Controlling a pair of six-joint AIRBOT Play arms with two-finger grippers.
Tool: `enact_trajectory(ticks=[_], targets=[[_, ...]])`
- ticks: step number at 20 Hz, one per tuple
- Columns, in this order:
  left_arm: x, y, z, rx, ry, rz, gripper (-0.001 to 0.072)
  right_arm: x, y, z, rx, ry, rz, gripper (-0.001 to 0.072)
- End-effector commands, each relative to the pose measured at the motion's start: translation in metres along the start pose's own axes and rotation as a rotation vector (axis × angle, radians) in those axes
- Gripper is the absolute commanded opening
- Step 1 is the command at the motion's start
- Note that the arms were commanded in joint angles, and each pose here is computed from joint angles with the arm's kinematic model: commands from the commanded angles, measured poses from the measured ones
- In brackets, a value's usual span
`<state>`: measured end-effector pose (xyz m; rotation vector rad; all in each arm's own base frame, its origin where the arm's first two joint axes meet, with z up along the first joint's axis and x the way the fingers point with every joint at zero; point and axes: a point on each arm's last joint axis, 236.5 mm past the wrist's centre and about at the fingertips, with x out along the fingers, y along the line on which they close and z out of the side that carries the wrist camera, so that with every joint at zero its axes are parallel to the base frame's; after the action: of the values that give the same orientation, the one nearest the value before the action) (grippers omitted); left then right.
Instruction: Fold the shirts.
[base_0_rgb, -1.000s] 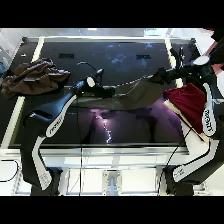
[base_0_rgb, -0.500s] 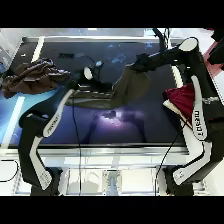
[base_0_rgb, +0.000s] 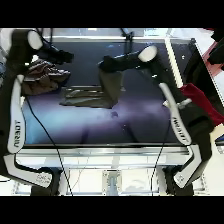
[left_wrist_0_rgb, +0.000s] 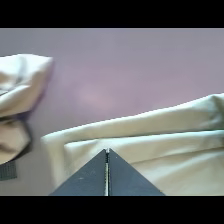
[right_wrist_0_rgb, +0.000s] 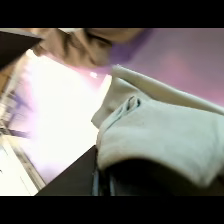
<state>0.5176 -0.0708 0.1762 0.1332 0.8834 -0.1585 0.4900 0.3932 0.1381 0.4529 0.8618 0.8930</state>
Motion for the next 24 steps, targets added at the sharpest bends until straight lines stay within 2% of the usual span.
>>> enact_trajectory(ticks=[1, 2, 3, 4, 8, 12, 15, 20, 21, 22, 24], targets=[[-0.039, 0.052, -0.016, -0.044, 0.04, 0.119, 0.0011, 0.081, 0.031, -0.006, 0.154, -0.157, 0.105, 0.0031], [-0.039, 0.054, -0.022, -0.047, 0.063, 0.12, 0.0011, 0.1, 0.035, -0.003, 0.252, -0.231, 0.135, 0.0101], [-0.039, 0.053, -0.025, -0.044, 0.078, 0.118, 0.0011, 0.112, 0.036, -0.001, 0.309, -0.295, 0.149, 0.0341], [-0.04, 0.053, -0.028, -0.042, 0.09, 0.116, 0.0011, 0.119, 0.037, 0.002, 0.356, -0.346, 0.153, 0.0487], [-0.04, 0.053, -0.03, -0.043, 0.097, 0.116, 0.0011, 0.1, 0.017, 0.032, 0.312, -0.443, 0.11, 0.0484], [-0.04, 0.052, -0.032, -0.044, 0.106, 0.114, 0.0011, 0.052, -0.057, 0.046, 0.11, -0.301, -0.018, 0.0476], [-0.039, 0.047, -0.031, -0.051, 0.1, 0.093, 0.0011, 0.012, -0.121, 0.012, 0.241, -0.058, -0.069, 0.047], [-0.034, 0.022, -0.024, -0.07, 0.076, -0.015, 0.0011, -0.024, -0.204, -0.05, 0.336, 0.191, -0.321, 0.0487], [-0.034, 0.02, -0.024, -0.071, 0.077, -0.022, 0.0011, -0.02, -0.207, -0.057, 0.357, 0.207, -0.319, 0.0496], [-0.034, 0.02, -0.024, -0.071, 0.077, -0.023, 0.0011, -0.012, -0.208, -0.064, 0.388, 0.219, -0.299, 0.0538], [-0.034, 0.02, -0.025, -0.071, 0.079, -0.024, 0.0011, 0.007, -0.207, -0.084, 0.455, 0.266, -0.24, 0.0551]])
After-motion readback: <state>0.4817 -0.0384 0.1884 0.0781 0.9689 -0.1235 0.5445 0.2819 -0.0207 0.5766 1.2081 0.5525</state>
